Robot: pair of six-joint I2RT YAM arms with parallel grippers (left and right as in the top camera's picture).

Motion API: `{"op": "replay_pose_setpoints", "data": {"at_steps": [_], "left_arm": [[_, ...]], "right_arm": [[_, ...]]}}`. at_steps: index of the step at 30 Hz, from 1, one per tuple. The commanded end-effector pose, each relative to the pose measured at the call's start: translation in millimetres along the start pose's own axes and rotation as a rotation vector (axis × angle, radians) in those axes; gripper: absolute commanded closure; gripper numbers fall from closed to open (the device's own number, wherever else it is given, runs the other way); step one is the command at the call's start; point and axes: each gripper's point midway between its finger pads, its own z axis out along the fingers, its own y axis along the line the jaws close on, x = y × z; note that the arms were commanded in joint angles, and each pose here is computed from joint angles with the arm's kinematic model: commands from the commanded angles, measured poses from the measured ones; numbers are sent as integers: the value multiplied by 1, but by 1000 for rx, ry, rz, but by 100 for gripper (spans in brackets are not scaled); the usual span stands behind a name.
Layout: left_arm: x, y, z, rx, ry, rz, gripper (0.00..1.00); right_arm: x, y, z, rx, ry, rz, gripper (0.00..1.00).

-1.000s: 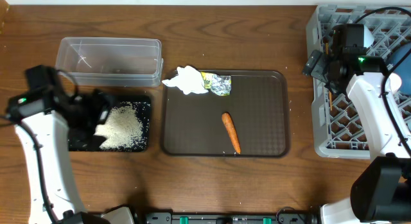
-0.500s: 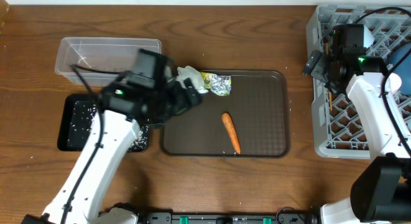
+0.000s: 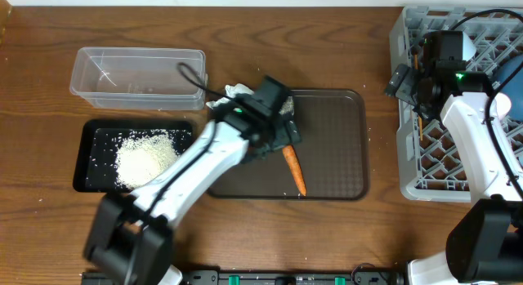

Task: Sort waste into correct bins and load items into the dishwasher rack
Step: 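Reach the left gripper to the carrot on the brown tray and grasp it, then lift the carrot with the left gripper and carry it to the black tray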

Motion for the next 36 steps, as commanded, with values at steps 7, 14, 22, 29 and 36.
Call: {"op": "replay_pose_setpoints", "data": {"at_steps": [7, 14, 22, 29, 36], "left_arm": [[15, 2, 50, -143, -39, 28, 2], [32, 2, 77, -175, -9, 8, 5], [44, -4, 93, -174, -4, -19, 7], [46, 2, 96, -200, -1, -21, 19], [45, 14, 103, -254, -4, 49, 19]], "right_arm": [[0, -4, 1, 15, -3, 15, 1], [0, -4, 1, 16, -2, 15, 1], [0, -4, 1, 16, -2, 15, 1], [0, -4, 1, 15, -3, 15, 1], [0, -4, 1, 16, -3, 15, 1]]}}
